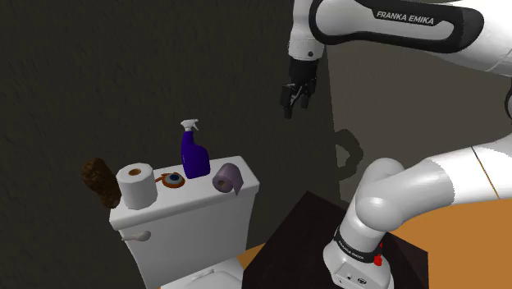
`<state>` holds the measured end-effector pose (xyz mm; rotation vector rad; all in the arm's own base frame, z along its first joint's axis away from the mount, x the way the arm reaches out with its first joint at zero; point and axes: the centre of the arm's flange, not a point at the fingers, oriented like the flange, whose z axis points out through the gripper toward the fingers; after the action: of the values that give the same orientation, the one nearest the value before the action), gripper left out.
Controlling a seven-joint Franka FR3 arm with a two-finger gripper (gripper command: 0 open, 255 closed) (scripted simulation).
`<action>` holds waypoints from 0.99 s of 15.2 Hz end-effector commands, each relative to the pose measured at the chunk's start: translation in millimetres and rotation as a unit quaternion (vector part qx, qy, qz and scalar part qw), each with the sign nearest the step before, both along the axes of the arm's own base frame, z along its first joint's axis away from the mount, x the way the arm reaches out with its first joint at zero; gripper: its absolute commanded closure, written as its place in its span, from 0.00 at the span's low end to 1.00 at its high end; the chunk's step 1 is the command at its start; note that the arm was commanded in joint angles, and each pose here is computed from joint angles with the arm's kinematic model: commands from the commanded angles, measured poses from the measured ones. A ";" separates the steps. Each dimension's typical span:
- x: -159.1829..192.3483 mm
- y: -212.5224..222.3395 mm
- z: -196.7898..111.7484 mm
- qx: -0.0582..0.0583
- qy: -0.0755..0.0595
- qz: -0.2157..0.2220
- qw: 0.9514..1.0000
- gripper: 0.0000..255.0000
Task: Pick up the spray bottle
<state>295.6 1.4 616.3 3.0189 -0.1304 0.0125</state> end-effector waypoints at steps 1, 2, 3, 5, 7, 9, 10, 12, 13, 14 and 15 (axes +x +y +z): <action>0.0 0.0 0.0 0.000 0.000 0.000 1.000 0.00; 6.1 7.5 -8.0 -0.004 -0.009 -0.005 1.000 0.00; 12.5 14.9 -16.0 -0.009 -0.018 -0.009 1.000 0.00; 25.7 29.3 -31.8 -0.017 -0.035 -0.019 0.999 0.00; 39.8 43.1 -47.4 -0.026 -0.053 -0.028 0.998 0.00; 54.7 56.5 -62.7 -0.035 -0.070 -0.037 0.996 0.00; 62.5 62.9 -70.3 -0.039 -0.079 -0.042 0.995 0.00; 78.5 75.4 -85.1 -0.048 -0.097 -0.051 0.993 0.00; 86.8 81.5 -92.4 -0.052 -0.106 -0.055 0.992 0.00; 95.3 87.4 -99.5 -0.056 -0.114 -0.060 0.990 0.00; 104.0 93.1 -106.6 -0.061 -0.123 -0.065 0.988 0.00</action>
<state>391.0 91.0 519.7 2.8802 -0.3183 0.3383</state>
